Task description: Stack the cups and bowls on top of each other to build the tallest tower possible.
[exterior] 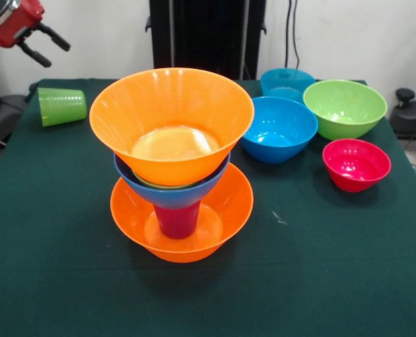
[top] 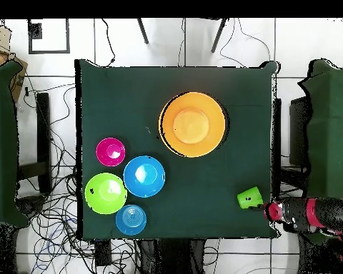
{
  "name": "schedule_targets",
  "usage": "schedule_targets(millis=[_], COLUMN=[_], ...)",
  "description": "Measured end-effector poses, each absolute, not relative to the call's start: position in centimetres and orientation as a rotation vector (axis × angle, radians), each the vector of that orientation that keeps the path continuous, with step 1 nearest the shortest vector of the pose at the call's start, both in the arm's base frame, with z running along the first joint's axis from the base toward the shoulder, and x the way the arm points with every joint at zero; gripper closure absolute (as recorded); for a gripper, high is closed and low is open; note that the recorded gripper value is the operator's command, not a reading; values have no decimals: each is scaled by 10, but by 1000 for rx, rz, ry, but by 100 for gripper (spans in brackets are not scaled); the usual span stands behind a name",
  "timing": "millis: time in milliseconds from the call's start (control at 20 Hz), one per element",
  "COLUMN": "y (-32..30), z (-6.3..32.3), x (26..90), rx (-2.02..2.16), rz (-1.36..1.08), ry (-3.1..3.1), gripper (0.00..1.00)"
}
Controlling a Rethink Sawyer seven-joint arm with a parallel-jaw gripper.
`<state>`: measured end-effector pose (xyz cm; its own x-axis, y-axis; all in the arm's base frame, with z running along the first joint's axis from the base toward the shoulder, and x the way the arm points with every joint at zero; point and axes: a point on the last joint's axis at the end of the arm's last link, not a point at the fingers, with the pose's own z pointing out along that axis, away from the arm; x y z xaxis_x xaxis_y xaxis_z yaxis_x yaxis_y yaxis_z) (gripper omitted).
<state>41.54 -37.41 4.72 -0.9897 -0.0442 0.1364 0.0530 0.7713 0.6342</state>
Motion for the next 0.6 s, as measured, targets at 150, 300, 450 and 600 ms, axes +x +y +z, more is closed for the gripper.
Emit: schedule_targets(millis=[150,300,450,600], y=[-378,-385,-393,-400], z=[48,50,52,53], x=[414,413,412,411], rx=[-10,-16,-30,-41], rz=[-1024,-1027,-1026,-1024], ry=[-2802,-2786,-2779,-2776], gripper=[0,0,0,0])
